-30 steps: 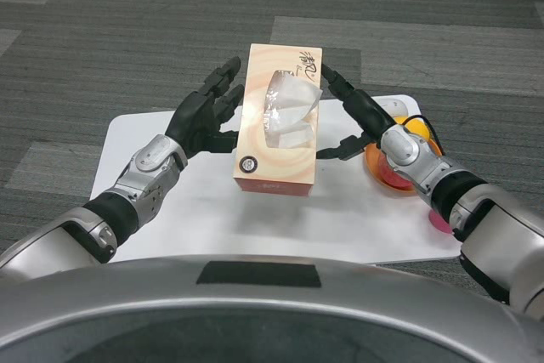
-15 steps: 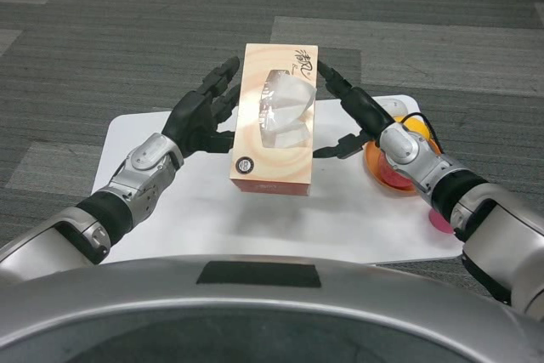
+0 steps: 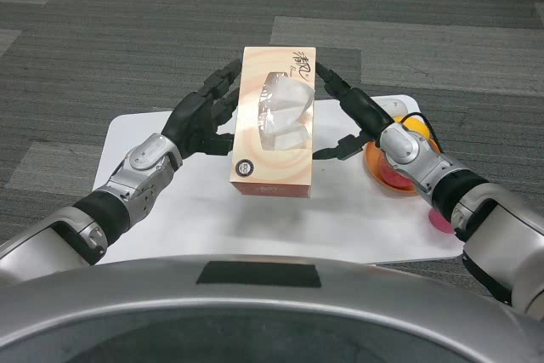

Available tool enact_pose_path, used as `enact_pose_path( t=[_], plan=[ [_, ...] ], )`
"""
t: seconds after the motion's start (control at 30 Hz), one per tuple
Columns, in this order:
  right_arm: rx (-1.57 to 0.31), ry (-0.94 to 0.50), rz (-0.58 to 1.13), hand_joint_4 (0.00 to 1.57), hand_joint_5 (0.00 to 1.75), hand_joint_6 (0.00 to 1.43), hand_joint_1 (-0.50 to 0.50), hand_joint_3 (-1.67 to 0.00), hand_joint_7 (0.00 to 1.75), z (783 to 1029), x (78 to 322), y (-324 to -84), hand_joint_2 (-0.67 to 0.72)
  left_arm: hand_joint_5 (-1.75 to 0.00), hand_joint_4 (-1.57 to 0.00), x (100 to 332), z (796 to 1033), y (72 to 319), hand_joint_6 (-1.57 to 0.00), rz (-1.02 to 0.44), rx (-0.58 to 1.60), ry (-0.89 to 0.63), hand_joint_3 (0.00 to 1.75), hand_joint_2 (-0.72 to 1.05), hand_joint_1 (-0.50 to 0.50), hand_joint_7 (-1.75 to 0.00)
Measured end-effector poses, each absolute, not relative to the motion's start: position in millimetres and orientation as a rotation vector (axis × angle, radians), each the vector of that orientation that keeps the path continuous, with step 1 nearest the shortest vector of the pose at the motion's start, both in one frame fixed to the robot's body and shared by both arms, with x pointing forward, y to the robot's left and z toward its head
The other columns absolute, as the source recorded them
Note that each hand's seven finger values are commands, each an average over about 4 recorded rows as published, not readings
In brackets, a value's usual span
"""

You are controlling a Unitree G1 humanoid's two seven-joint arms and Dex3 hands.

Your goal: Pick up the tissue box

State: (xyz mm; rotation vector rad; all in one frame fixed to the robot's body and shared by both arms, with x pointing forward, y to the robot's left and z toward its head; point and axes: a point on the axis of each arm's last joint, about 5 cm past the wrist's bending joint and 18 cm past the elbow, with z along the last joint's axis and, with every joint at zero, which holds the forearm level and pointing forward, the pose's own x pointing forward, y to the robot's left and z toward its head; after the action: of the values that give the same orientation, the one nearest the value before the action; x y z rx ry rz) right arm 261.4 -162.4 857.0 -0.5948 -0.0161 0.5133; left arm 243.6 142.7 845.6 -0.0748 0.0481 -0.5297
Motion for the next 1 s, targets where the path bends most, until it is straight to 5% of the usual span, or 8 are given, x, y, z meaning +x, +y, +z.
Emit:
enact_pose_path(
  t=[1.0],
  plan=[
    [-0.600, -0.016, 0.517, 0.00, 0.00, 0.00, -0.46, -0.48, 0.00, 857.8, 261.6, -164.3, -0.54, 0.00, 0.00, 246.5, 850.8, 143.8, 0.00, -0.563, -0.049, 0.038, 0.17, 1.05, 0.50, 0.00]
  ],
)
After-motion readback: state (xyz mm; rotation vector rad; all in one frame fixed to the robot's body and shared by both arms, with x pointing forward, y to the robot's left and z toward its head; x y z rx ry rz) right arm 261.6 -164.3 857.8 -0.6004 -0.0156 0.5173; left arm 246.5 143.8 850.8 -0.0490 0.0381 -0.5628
